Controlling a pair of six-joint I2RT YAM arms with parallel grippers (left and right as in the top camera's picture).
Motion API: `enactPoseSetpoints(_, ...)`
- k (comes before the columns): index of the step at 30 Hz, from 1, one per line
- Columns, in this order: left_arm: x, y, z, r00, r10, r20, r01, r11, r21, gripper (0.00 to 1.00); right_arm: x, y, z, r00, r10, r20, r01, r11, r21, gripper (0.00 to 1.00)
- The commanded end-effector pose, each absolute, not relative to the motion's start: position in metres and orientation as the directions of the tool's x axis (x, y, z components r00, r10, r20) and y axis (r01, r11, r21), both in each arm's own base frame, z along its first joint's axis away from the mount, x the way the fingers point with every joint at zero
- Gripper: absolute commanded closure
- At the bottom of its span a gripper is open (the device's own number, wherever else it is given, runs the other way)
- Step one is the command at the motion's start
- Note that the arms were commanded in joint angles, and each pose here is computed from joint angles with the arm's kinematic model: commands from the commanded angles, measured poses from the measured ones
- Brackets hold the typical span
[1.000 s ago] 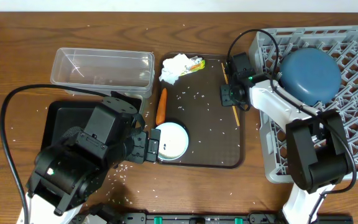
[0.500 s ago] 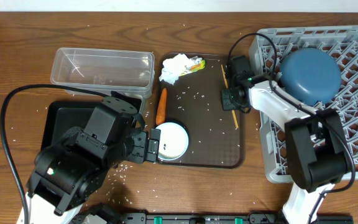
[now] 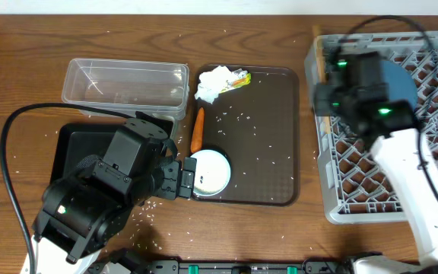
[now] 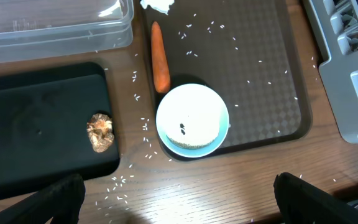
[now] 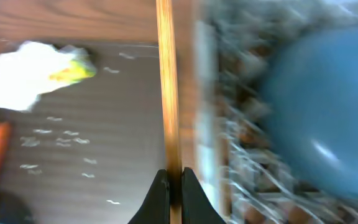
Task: Sort waste into correct bins and load items into the dishwasher rack
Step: 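Carry the second chopstick into the dishwasher rack with the right gripper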
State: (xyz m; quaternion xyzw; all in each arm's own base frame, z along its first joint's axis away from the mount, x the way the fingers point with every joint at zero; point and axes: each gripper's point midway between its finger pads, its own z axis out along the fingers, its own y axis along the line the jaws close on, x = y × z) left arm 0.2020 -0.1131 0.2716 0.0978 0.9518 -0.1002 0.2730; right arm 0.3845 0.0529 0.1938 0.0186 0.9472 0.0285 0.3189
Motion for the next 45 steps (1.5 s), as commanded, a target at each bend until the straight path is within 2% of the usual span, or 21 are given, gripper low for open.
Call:
enactPoseSetpoints(1, 0.202, -0.114, 0.275, -0.83, 0.125, -0.543, 0.242, 0.959, -0.149, 0.02, 0.38, 0.016, 0.16, -0.857, 0.05, -0.513, 0.061, 0.998, -0.004, 0.99)
enactPoseSetpoints(6, 0.206, -0.117, 0.275, -0.829, 0.125, -0.545, 0.242, 0.959, -0.149, 0.02, 0.377, 0.004, 0.116, -0.922, 0.036, -0.386, 0.053, 0.998, -0.033, 0.99)
enactPoseSetpoints(10, 0.213, -0.121, 0.267, -0.844, 0.133, -0.52, 0.238, 0.961, -0.14, 0.02, 0.378, 0.009, 0.096, -0.941, -0.008, -0.339, 0.009, 0.999, -0.048, 0.97)
enactPoseSetpoints(11, 0.214, -0.122, 0.264, -0.85, 0.137, -0.509, 0.237, 0.962, -0.136, 0.02, 0.378, 0.011, 0.094, -0.943, -0.014, -0.333, 0.003, 0.999, -0.049, 0.87)
enactPoseSetpoints(12, 0.216, -0.123, 0.259, -0.859, 0.143, -0.492, 0.234, 0.963, -0.13, 0.02, 0.378, 0.011, 0.093, -0.943, -0.015, -0.332, 0.001, 0.999, -0.049, 0.65)
enactPoseSetpoints(14, 0.219, -0.125, 0.249, -0.878, 0.151, -0.455, 0.227, 0.967, -0.118, 0.02, 0.378, 0.015, 0.098, -0.939, -0.006, -0.344, 0.003, 1.0, -0.025, 0.54)
enactPoseSetpoints(17, 0.222, -0.127, 0.229, -0.912, 0.146, -0.383, 0.199, 0.975, -0.101, 0.02, 0.377, 0.03, 0.119, -0.92, -0.004, -0.392, -0.03, 0.998, 0.06, 0.5)
enactPoseSetpoints(22, 0.224, -0.131, 0.198, -0.958, 0.116, -0.262, 0.14, 0.987, -0.074, 0.01, 0.367, 0.051, 0.175, -0.861, 0.03, -0.508, -0.076, 0.979, 0.187, 0.48)
enactPoseSetpoints(27, 0.227, -0.152, 0.156, -0.953, 0.246, -0.177, 0.254, 0.967, -0.025, 0.04, 0.356, 0.041, 0.226, -0.772, 0.229, -0.593, 0.075, 0.959, 0.272, 0.46)
enactPoseSetpoints(32, 0.215, -0.179, 0.109, -0.918, 0.388, -0.08, 0.388, 0.922, 0.011, 0.05, 0.346, 0.032, 0.255, -0.704, 0.297, -0.645, 0.113, 0.943, 0.312, 0.45)
enactPoseSetpoints(34, 0.213, -0.193, 0.094, -0.891, 0.449, -0.066, 0.449, 0.893, 0.017, 0.12, 0.343, 0.03, 0.26, -0.693, 0.31, -0.651, 0.12, 0.94, 0.319, 0.46)
enactPoseSetpoints(36, 0.215, -0.208, 0.08, -0.865, 0.497, -0.064, 0.497, 0.867, 0.02, 0.29, 0.342, 0.03, 0.261, -0.691, 0.312, -0.652, 0.121, 0.939, 0.322, 0.44)
enactPoseSetpoints(38, 0.216, -0.216, 0.068, -0.856, 0.513, -0.057, 0.513, 0.858, 0.022, 0.41, 0.341, 0.03, 0.26, -0.694, 0.312, -0.649, 0.122, 0.939, 0.321, 0.44)
enactPoseSetpoints(45, 0.218, -0.223, 0.035, -0.853, 0.523, 0.002, 0.522, 0.852, 0.038, 0.52, 0.337, 0.029, 0.255, -0.712, 0.311, -0.629, 0.131, 0.94, 0.316, 0.44)
